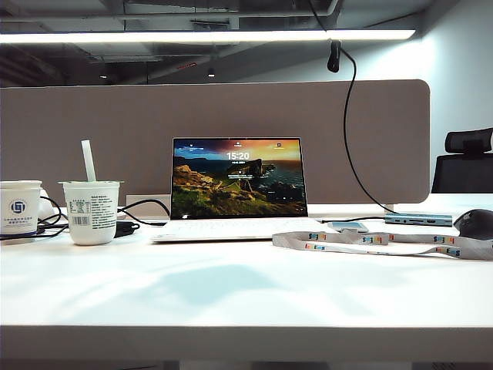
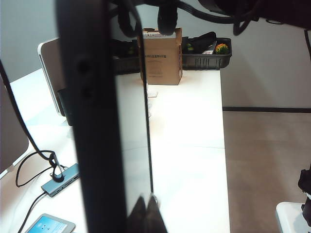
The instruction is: Pick up the black phone, pick up the charger plug, insert the charger plug into the phone's charging port, and finally place the connected phone back on the desk.
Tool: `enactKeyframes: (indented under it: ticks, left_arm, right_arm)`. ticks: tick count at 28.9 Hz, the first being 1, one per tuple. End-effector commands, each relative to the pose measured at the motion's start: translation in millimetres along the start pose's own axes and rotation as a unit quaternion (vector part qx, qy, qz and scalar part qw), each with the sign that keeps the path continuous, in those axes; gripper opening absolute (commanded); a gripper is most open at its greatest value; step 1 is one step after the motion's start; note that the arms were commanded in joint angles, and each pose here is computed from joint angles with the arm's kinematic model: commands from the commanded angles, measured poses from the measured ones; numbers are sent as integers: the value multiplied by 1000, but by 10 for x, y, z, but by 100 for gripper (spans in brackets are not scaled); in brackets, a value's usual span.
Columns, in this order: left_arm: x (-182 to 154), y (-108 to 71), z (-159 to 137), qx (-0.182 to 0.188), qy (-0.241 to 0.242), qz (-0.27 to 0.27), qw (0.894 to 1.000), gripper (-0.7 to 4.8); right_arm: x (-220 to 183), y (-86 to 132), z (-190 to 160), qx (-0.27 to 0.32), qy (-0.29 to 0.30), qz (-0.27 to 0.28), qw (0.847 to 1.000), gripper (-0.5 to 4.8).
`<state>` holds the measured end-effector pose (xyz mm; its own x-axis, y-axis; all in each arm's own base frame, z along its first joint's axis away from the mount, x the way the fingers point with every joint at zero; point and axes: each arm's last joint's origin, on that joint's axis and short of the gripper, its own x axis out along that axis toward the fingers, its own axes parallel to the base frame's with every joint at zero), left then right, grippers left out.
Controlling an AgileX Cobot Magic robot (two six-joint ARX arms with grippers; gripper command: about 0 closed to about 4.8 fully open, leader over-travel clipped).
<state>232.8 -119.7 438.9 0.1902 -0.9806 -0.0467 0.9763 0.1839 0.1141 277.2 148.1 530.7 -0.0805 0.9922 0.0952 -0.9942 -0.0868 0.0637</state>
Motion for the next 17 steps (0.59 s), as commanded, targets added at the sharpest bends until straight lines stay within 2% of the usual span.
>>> enactKeyframes:
  ticks: [1,17]
  left_arm:
    - [-16,-16,70,21,-14,-5,1000,-7]
    - [-16,-16,70,21,-14,-5,1000,-7]
  right_arm:
    - [0,32,32,-9,-4,1,1000,-5]
    - [7,-8,-23,2,5,-1,1000,-5]
